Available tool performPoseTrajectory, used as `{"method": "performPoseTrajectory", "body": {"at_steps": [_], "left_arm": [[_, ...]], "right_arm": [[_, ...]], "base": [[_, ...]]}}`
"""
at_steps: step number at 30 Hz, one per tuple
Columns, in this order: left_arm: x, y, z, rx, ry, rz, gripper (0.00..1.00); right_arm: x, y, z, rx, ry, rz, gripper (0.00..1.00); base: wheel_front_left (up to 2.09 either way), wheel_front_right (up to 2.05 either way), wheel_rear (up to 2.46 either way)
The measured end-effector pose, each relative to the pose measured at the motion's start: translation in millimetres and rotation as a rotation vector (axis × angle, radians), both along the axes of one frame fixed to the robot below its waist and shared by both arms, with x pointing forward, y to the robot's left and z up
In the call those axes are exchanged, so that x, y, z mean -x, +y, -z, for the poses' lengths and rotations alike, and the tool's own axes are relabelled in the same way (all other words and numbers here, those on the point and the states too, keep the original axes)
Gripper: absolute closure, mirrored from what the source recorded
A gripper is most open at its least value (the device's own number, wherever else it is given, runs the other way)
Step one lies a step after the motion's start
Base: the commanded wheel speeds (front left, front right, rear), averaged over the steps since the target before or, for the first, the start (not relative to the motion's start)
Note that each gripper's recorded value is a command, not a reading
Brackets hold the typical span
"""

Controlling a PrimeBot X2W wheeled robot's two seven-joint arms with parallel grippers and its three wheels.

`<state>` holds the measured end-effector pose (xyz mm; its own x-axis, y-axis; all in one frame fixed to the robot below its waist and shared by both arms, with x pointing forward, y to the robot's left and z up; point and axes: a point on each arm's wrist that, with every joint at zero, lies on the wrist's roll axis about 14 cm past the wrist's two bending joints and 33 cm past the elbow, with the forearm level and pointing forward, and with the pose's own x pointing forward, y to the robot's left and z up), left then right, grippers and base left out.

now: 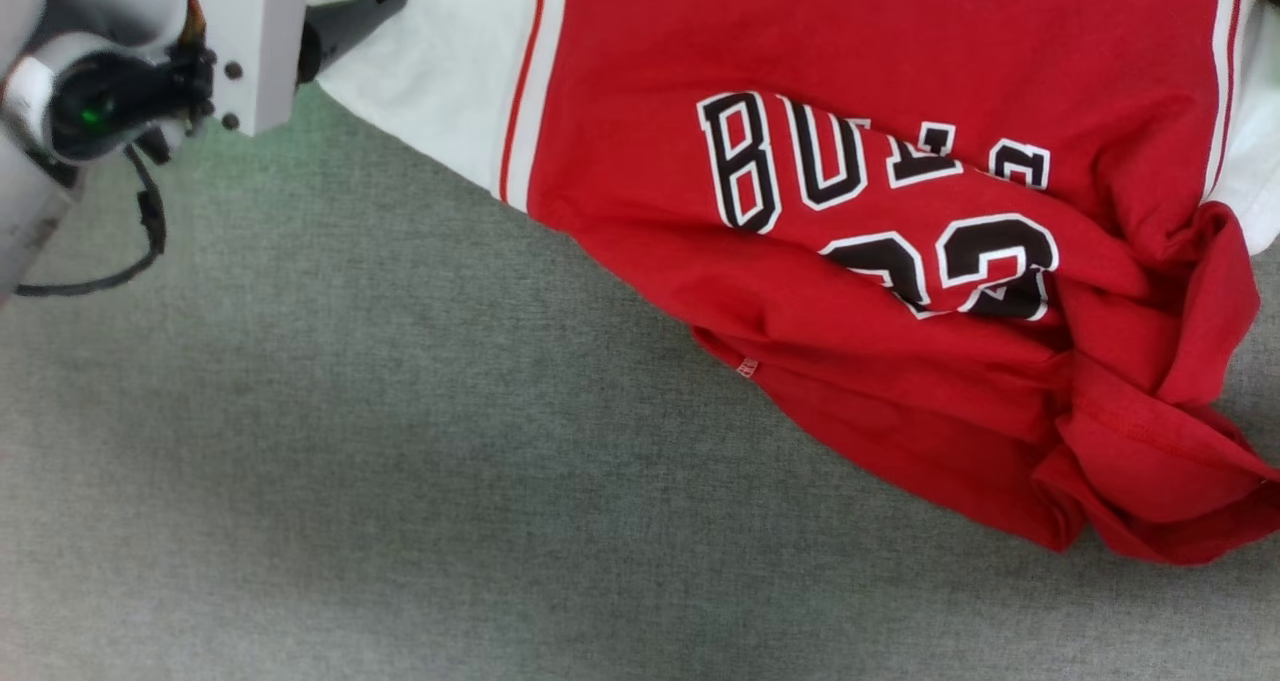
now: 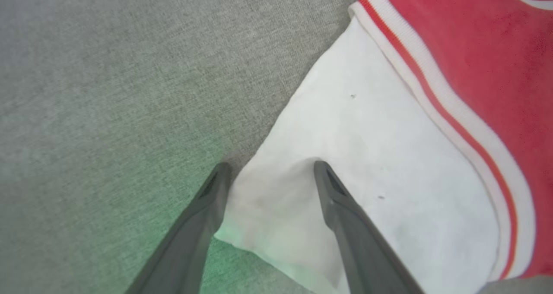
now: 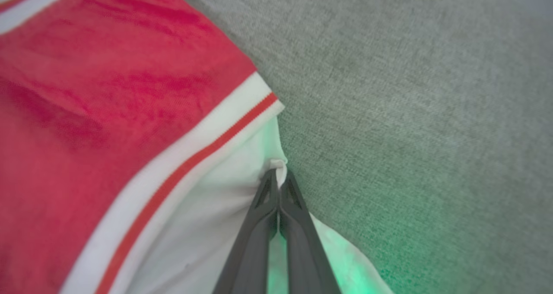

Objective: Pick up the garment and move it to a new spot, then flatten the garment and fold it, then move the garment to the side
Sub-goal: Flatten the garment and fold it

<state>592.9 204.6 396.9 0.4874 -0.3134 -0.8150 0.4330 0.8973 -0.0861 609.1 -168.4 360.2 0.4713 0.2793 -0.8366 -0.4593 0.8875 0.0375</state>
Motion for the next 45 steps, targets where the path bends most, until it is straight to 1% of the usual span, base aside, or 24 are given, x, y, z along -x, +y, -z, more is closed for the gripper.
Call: {"method": "performPoseTrajectory", "body": {"at_steps": [3,5,6,7,8,10,15,18,21,24,27,31,34,38,40,42,43,45], "left_arm": [[-2,-4,4,-0.006,0.018,0.019,0.00],[-1,-7,6,0.020,0.043,0.011,0.00],[0,-7,6,0.023,0.051,0.011,0.20],[2,-7,7,0.024,0.065,0.012,0.56],[3,-8,7,0.024,0.074,0.013,1.00],[4,-9,5,0.032,0.076,0.013,1.00],[-2,-11,-5,0.084,0.015,-0.017,1.00],[-14,-12,-23,0.167,-0.072,-0.072,1.00],[-34,-6,-53,0.260,-0.203,-0.152,1.00],[-52,-9,-86,0.376,-0.332,-0.213,1.00],[-73,-7,-126,0.459,-0.502,-0.262,1.00],[-100,10,-184,0.554,-0.742,-0.364,1.00],[-116,24,-233,0.625,-0.917,-0.445,1.00],[-126,17,-287,0.689,-1.071,-0.458,1.00],[-128,18,-320,0.743,-1.150,-0.471,1.00],[-127,18,-349,0.764,-1.223,-0.459,1.00],[-126,19,-358,0.783,-1.242,-0.462,1.00],[-126,15,-360,0.801,-1.240,-0.462,1.00]], "right_arm": [[-1,0,3,-0.001,0.001,-0.003,1.00],[-1,0,4,-0.006,-0.002,-0.003,1.00],[-1,1,4,-0.005,-0.002,-0.005,1.00],[-2,1,4,-0.005,-0.004,-0.007,1.00],[-2,1,4,-0.007,-0.009,-0.007,1.00],[-4,2,3,-0.015,-0.024,-0.007,1.00],[-12,7,-8,-0.051,-0.103,-0.002,1.00],[-23,12,-24,-0.080,-0.202,0.003,1.00],[-41,13,-50,-0.127,-0.341,0.029,1.00],[-70,0,-102,-0.143,-0.544,0.073,1.00],[-94,-12,-148,-0.150,-0.724,0.117,1.00],[-120,-21,-213,-0.219,-0.944,0.206,1.00],[-132,-29,-264,-0.265,-1.091,0.269,1.00],[-136,-37,-334,-0.309,-1.284,0.325,1.00],[-134,-39,-364,-0.312,-1.364,0.333,1.00],[-132,-36,-388,-0.339,-1.420,0.341,1.00],[-132,-34,-396,-0.346,-1.435,0.342,1.00],[-133,-29,-402,-0.344,-1.438,0.339,1.00]], "base": [[0.00,0.00,0.00],[0.00,0.00,0.00],[0.00,0.00,0.00],[0.00,0.00,0.00],[0.00,0.00,0.00],[0.00,0.00,0.00],[0.00,0.00,0.00],[0.00,0.00,0.00],[0.00,0.00,0.00],[0.00,0.00,0.00],[0.00,0.00,0.00],[0.00,0.00,0.00],[0.00,0.00,0.00],[0.00,0.00,0.00],[0.00,0.00,0.00],[0.00,0.00,0.00],[0.00,0.00,0.00],[0.00,0.00,0.00]]}}
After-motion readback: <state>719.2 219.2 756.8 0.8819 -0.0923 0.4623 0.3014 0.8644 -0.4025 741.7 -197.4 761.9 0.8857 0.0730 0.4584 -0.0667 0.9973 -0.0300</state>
